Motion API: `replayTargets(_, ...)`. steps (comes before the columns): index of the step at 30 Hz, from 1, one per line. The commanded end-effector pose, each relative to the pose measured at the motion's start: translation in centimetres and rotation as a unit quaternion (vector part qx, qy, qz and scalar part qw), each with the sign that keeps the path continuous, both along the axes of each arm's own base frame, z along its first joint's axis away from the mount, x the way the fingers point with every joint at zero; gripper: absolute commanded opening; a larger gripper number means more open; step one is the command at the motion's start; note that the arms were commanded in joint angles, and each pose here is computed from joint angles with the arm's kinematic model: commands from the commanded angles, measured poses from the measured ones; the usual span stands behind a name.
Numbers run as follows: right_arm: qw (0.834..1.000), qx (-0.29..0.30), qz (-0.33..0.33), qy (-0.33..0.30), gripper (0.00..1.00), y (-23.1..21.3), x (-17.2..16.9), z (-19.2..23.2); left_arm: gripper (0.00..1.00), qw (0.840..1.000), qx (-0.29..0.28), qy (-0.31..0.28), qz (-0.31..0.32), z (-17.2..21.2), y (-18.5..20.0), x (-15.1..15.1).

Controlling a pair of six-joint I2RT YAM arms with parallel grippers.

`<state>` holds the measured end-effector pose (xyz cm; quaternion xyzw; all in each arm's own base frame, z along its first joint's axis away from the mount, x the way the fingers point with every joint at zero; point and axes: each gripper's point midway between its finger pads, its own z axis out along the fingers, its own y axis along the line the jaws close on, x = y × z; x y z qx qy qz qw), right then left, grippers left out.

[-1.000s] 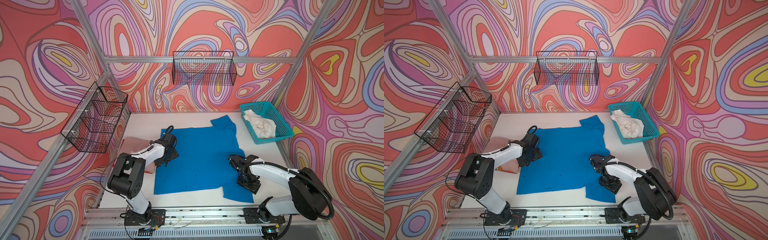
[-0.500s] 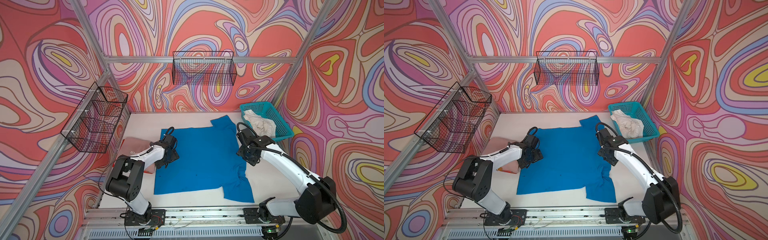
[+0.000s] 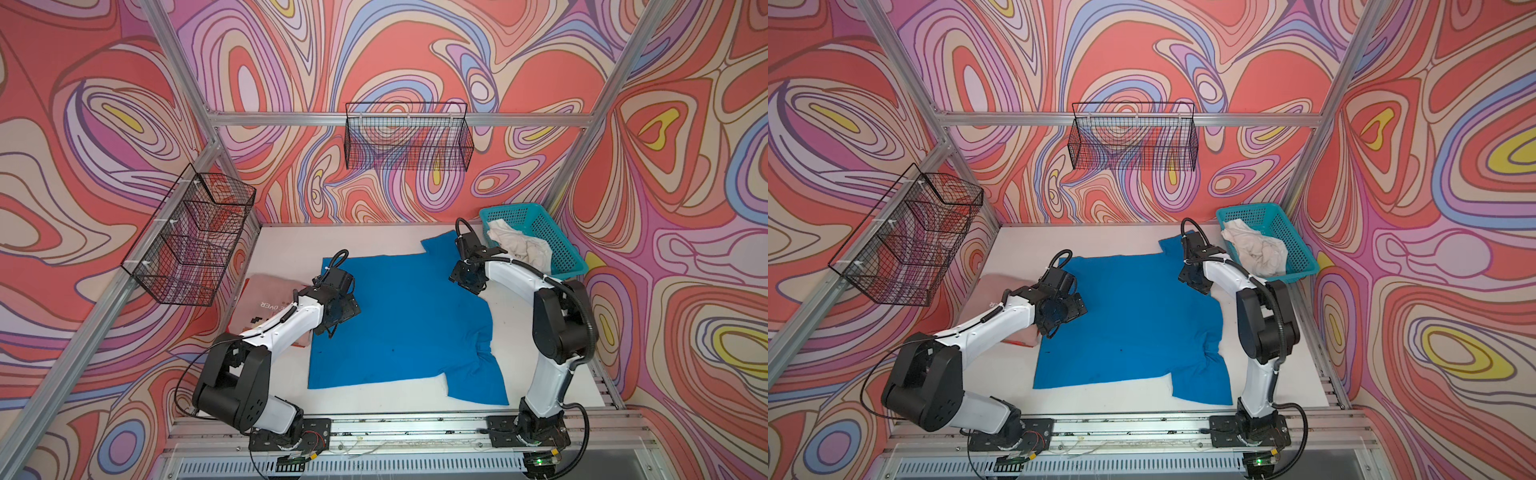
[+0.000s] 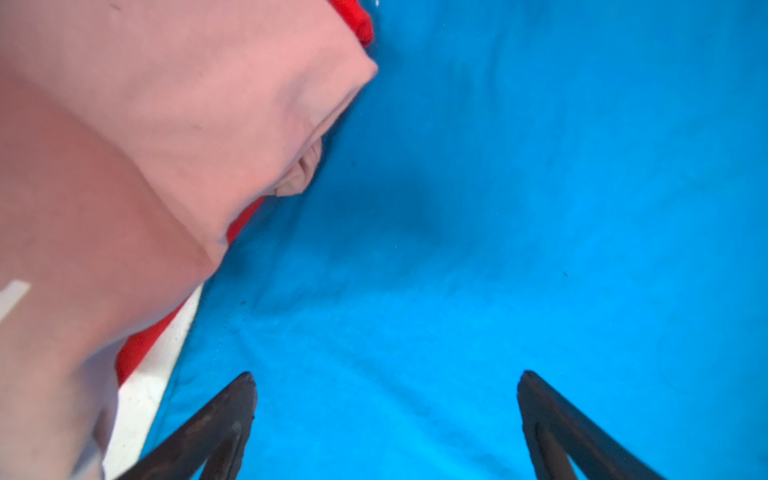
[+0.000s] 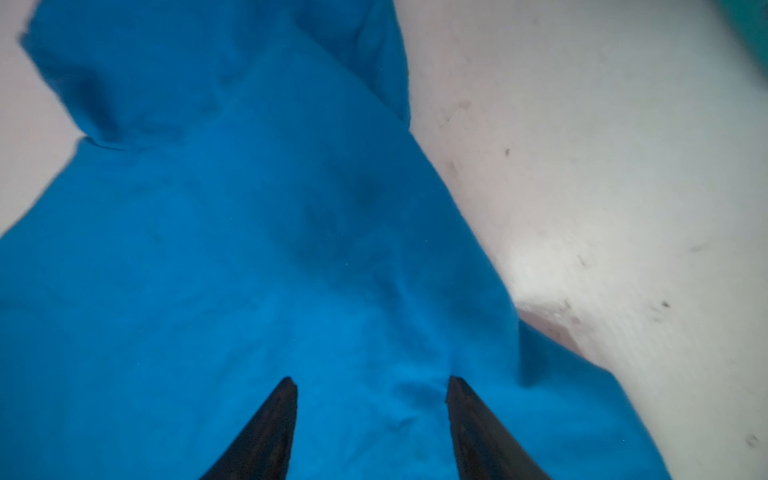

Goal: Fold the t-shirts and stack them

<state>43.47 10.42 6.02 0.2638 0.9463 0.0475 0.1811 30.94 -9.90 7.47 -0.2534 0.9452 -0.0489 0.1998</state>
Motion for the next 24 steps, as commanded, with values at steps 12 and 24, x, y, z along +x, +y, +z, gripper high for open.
replayTargets(12, 0.999, -0.009, -0.007, 0.050, 0.63, -0.4, -0.7, -6.8, 1.00, 0.999, 0.028, -0.011, 0.011, 2.6, 1.0, -0.2)
replayTargets(24, 0.997, -0.039, -0.006, 0.073, 0.72, -5.0, -5.0, -7.2, 1.00, 1.000, -0.014, -0.025, 0.008, 4.6, -1.1, 0.6)
